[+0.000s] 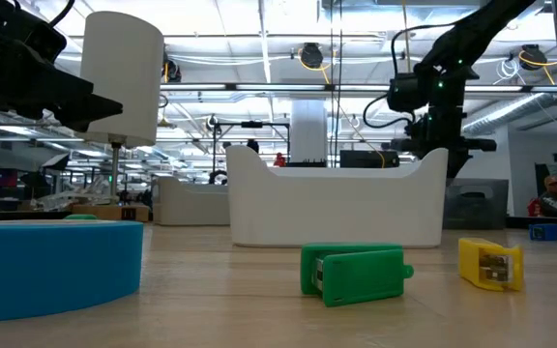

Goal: Pick and place Stapler, Stapler remover, tape
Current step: Put the light green stapler into the black bin

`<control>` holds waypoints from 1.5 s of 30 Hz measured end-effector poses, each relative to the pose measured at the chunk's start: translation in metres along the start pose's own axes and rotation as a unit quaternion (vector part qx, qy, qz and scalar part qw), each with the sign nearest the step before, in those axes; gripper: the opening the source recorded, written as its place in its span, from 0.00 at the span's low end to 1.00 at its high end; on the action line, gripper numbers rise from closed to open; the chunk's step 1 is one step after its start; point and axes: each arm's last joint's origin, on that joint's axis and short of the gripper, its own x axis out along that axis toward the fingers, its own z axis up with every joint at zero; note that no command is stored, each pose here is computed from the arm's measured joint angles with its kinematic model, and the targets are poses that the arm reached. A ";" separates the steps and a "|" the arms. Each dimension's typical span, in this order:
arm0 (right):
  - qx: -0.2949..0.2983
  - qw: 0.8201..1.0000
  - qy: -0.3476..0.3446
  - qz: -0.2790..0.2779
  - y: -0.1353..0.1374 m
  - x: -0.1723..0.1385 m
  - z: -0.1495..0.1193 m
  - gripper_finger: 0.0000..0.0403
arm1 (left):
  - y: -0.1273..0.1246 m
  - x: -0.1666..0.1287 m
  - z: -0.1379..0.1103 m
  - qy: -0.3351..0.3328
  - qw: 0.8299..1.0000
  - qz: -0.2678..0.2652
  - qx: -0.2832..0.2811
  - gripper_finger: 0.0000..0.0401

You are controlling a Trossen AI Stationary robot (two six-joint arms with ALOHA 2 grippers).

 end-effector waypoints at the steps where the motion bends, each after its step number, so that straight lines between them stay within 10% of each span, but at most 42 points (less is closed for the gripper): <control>1: 0.000 1.000 0.003 -0.001 0.000 0.001 0.000 0.23 | 0.000 0.000 0.000 0.000 1.000 0.000 0.000 0.67; 45: 0.003 0.999 0.053 0.011 0.000 0.003 -0.007 0.23 | 0.000 0.000 0.000 0.000 1.000 0.003 -0.008 0.67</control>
